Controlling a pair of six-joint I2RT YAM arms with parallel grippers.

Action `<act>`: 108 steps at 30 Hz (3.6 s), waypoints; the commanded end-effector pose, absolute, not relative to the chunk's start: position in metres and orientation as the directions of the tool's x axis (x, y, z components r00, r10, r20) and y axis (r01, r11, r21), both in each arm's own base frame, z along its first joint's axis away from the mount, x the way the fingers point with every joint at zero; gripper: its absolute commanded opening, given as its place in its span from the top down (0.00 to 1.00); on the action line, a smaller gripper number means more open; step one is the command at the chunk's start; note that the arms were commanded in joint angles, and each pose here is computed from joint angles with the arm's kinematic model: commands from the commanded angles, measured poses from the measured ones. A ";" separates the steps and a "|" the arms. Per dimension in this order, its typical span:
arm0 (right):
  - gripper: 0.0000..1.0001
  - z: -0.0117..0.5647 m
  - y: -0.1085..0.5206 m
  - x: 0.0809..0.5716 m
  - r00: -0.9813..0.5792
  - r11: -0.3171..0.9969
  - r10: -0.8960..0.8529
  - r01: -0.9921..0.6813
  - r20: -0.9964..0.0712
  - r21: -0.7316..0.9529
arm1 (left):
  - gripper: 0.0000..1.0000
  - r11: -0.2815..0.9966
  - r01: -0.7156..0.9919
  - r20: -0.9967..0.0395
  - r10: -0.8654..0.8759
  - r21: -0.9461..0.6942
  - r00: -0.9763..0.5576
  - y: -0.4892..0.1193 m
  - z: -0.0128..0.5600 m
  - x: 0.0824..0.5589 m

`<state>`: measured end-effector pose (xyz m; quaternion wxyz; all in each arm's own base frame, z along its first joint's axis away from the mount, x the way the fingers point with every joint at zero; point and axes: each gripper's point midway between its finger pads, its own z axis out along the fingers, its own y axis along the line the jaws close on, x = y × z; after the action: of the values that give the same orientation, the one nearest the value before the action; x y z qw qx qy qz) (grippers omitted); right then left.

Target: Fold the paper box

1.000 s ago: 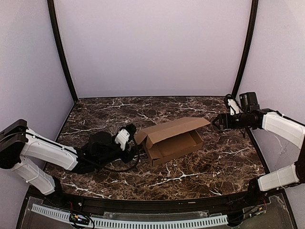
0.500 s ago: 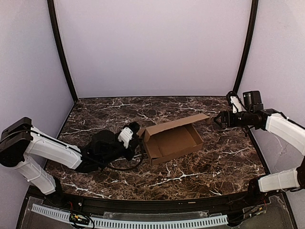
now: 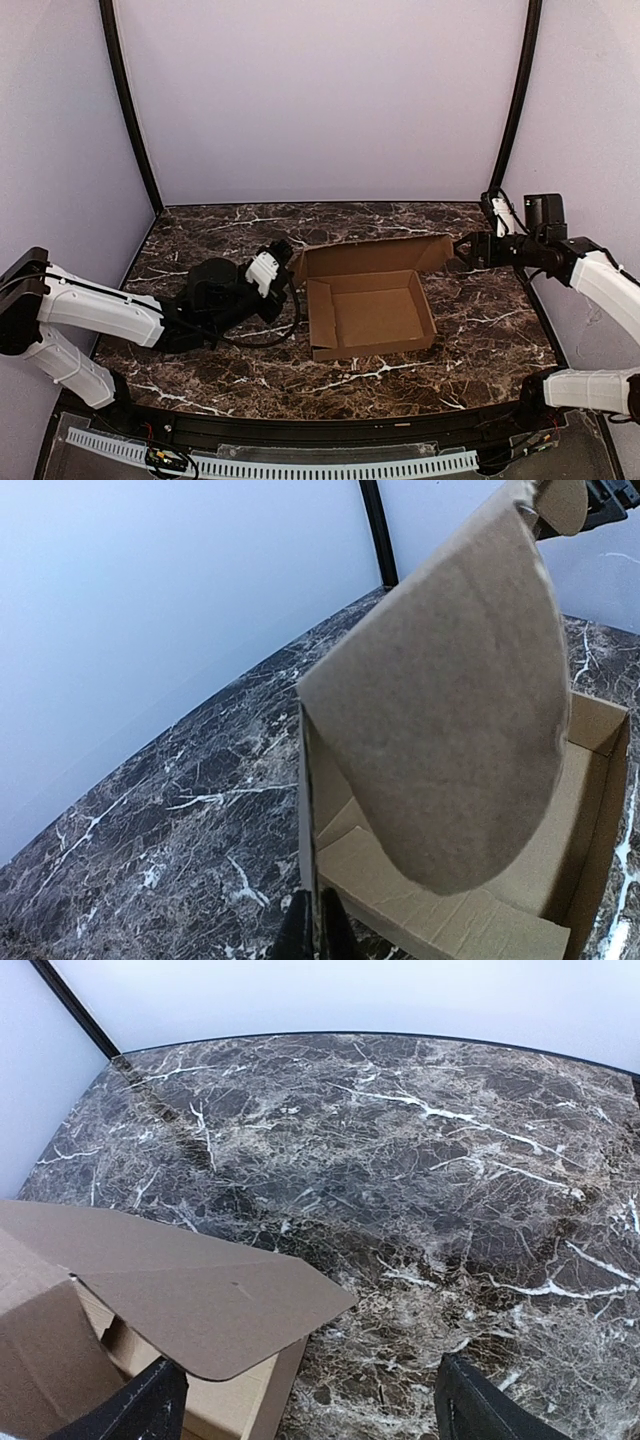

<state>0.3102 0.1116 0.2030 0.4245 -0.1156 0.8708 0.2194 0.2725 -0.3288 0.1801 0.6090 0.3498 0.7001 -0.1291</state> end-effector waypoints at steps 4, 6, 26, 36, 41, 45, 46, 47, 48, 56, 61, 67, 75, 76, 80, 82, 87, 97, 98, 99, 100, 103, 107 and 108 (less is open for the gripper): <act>0.16 0.223 0.123 0.290 -0.543 0.835 0.002 -0.461 -0.840 0.300 | 0.99 0.731 0.624 -0.925 0.379 0.276 -0.036 -0.326 0.194 0.277; 0.17 0.226 0.129 0.283 -0.519 0.816 -0.027 -0.505 -0.855 0.281 | 0.99 0.734 0.621 -0.923 0.383 0.276 -0.043 -0.324 0.193 0.277; 0.27 0.234 0.149 0.287 -0.215 0.737 -0.414 -0.649 -0.884 -0.188 | 0.99 0.743 0.664 -0.914 0.322 0.083 -0.246 -0.337 0.188 0.279; 0.26 0.235 0.143 0.316 -0.152 0.673 -0.587 -0.639 -0.795 -0.374 | 0.99 0.738 0.669 -0.910 0.334 0.090 -0.247 -0.330 0.186 0.277; 0.31 0.231 0.154 0.311 -0.159 0.632 -0.588 -0.702 -0.793 -0.328 | 0.99 0.737 0.670 -0.910 0.336 0.092 -0.244 -0.325 0.186 0.278; 0.40 0.230 0.159 0.304 -0.169 0.622 -0.573 -0.727 -0.802 -0.291 | 0.99 0.736 0.671 -0.909 0.334 0.086 -0.250 -0.322 0.184 0.279; 0.44 0.229 0.160 0.302 -0.175 0.619 -0.567 -0.735 -0.805 -0.276 | 0.99 0.736 0.672 -0.908 0.334 0.085 -0.251 -0.322 0.184 0.279; 0.49 0.227 0.161 0.301 -0.187 0.623 -0.558 -0.738 -0.808 -0.259 | 0.99 0.738 0.670 -0.909 0.332 0.083 -0.253 -0.321 0.184 0.280; 0.53 0.225 0.162 0.301 -0.204 0.629 -0.548 -0.739 -0.811 -0.239 | 0.99 0.738 0.670 -0.909 0.331 0.081 -0.255 -0.320 0.183 0.280; 0.76 0.221 0.167 0.292 -0.254 0.654 -0.473 -0.743 -0.843 -0.143 | 0.99 0.750 0.661 -0.913 0.286 0.024 -0.291 -0.320 0.185 0.284; 0.83 0.228 0.175 0.283 -0.254 0.655 -0.439 -0.747 -0.862 -0.113 | 0.99 0.748 0.663 -0.908 0.279 0.001 -0.314 -0.327 0.187 0.286; 0.90 0.231 0.185 0.274 -0.267 0.663 -0.426 -0.742 -0.864 -0.098 | 0.99 0.749 0.662 -0.895 0.270 -0.037 -0.355 -0.335 0.190 0.288; 1.00 0.213 0.194 0.274 -0.349 0.720 -0.415 -0.690 -0.840 -0.069 | 0.99 0.738 0.665 -0.881 0.235 -0.113 -0.410 -0.348 0.196 0.288; 1.00 0.212 0.196 0.275 -0.359 0.728 -0.411 -0.683 -0.838 -0.064 | 0.99 0.736 0.665 -0.877 0.230 -0.128 -0.422 -0.349 0.195 0.287; 1.00 0.211 0.198 0.280 -0.415 0.779 -0.372 -0.626 -0.830 -0.035 | 0.99 0.725 0.665 -0.862 0.212 -0.177 -0.460 -0.355 0.194 0.285; 1.00 0.214 0.201 0.283 -0.448 0.803 -0.331 -0.596 -0.831 0.001 | 0.99 0.719 0.665 -0.853 0.205 -0.202 -0.480 -0.358 0.193 0.283; 1.00 0.228 0.213 0.285 -0.477 0.835 -0.263 -0.547 -0.839 0.050 | 0.99 0.709 0.659 -0.834 0.190 -0.249 -0.518 -0.363 0.190 0.280; 0.95 0.223 0.244 0.272 -0.495 0.835 -0.274 -0.547 -0.824 0.051 | 0.99 0.706 0.651 -0.818 0.180 -0.280 -0.547 -0.364 0.193 0.276; 0.89 0.219 0.244 0.271 -0.502 0.840 -0.278 -0.541 -0.819 0.047 | 0.99 0.709 0.649 -0.815 0.185 -0.276 -0.548 -0.363 0.192 0.276; 0.84 0.215 0.243 0.270 -0.507 0.843 -0.284 -0.537 -0.814 0.041 | 0.99 0.709 0.650 -0.817 0.185 -0.274 -0.546 -0.363 0.194 0.276; 0.78 0.211 0.242 0.269 -0.511 0.845 -0.288 -0.534 -0.810 0.037 | 0.99 0.713 0.647 -0.815 0.189 -0.270 -0.548 -0.361 0.193 0.276; 0.64 0.202 0.236 0.264 -0.517 0.848 -0.290 -0.529 -0.805 0.034 | 0.99 0.718 0.645 -0.817 0.192 -0.261 -0.544 -0.357 0.196 0.275; 0.62 0.197 0.228 0.258 -0.509 0.851 -0.277 -0.524 -0.815 0.038 | 0.99 0.724 0.640 -0.817 0.191 -0.257 -0.544 -0.351 0.196 0.272; 0.61 0.196 0.226 0.257 -0.510 0.853 -0.274 -0.520 -0.815 0.039 | 0.99 0.726 0.638 -0.816 0.191 -0.256 -0.546 -0.349 0.195 0.272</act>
<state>0.2694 0.2198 0.2033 0.4440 -0.2247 0.8602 0.1116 0.3000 -0.3408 0.2013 0.4488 0.2125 0.8325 -0.2457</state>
